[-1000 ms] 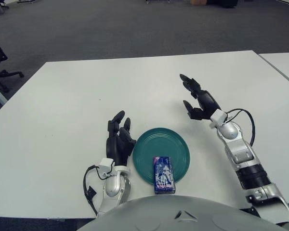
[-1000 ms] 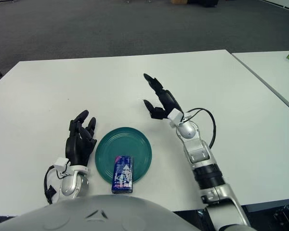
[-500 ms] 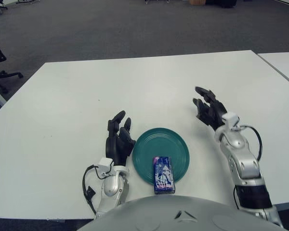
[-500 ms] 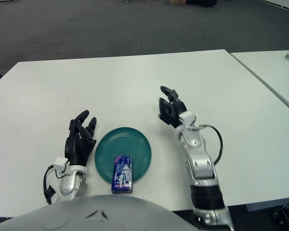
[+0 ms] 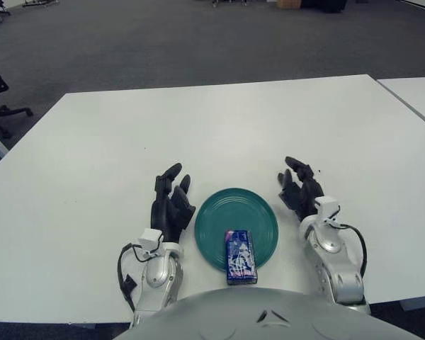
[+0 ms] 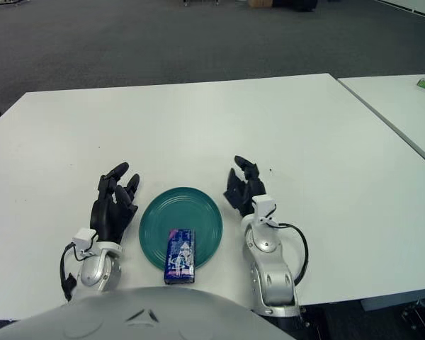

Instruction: Put the gum into the plate.

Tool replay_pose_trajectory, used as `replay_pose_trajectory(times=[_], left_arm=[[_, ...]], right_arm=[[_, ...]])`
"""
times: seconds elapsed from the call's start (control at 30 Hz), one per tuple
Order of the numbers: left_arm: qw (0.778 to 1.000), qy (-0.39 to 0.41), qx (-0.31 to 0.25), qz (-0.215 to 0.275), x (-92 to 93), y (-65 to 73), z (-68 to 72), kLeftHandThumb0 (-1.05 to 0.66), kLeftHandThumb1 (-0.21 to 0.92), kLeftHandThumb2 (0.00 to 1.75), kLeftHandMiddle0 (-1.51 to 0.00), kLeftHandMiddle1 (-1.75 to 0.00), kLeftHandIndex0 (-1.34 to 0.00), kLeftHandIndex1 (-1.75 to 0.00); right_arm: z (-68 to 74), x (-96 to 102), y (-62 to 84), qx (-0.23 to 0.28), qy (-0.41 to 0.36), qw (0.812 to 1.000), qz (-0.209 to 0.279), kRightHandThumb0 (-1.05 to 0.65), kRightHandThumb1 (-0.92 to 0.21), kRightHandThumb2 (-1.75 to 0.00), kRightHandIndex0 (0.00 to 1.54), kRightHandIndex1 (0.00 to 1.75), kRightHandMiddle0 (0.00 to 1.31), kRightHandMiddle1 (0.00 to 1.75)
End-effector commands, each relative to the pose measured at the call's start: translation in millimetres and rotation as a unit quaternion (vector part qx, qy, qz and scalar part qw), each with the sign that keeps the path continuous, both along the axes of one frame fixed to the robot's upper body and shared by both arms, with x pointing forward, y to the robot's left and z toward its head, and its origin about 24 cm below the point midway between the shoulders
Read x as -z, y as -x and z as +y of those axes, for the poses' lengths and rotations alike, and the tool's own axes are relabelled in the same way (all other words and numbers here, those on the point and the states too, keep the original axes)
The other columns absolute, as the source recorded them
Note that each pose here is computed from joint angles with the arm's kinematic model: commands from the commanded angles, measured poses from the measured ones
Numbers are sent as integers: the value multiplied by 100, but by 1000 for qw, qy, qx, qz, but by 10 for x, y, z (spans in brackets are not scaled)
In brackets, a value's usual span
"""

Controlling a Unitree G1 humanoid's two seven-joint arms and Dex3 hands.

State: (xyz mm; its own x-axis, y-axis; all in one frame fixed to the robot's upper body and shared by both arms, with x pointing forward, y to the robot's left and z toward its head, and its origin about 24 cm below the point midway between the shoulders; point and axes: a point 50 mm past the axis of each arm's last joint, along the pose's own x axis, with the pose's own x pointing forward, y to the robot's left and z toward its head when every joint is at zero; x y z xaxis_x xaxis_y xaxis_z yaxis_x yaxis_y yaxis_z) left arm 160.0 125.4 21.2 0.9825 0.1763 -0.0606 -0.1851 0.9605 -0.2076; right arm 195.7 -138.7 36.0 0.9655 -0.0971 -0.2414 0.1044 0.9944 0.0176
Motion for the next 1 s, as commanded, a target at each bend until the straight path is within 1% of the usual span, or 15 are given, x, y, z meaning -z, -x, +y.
replay_pose_trajectory(times=[0.0,0.3,0.5,0.67,0.8,0.97], left_arm=[[1000,-6,-6,8,-23,-2,40,-82,92,93,-54,-13,-12,-101],[1000,-12,-1,13,-45,9,70,-81,92,96,-46,-9,-7,-97],[1000,-13,6,13,-24,17,76,-83,92,98,-43,-7,-6,-96],[1000,-9,5,9,5,23,86,-84,92,98,-46,-8,-8,-97],[1000,-4,5,6,20,29,90,-86,92,98,-51,-10,-12,-99],[1000,9,7,7,54,38,101,-88,92,96,-53,-11,-16,-100]], right_arm=[[-38,83,12,-6,30,1000,10,-74,-92,-86,37,5,0,68],[-9,211,22,-10,46,999,16,-75,-92,-87,37,4,0,67],[3,278,62,-7,45,999,19,-74,-92,-88,37,3,0,66],[-5,321,81,-5,47,999,18,-74,-92,-89,37,3,0,65],[-13,353,90,-3,48,999,17,-73,-92,-89,38,3,0,68],[-16,377,99,0,51,999,15,-73,-92,-90,38,3,0,70]])
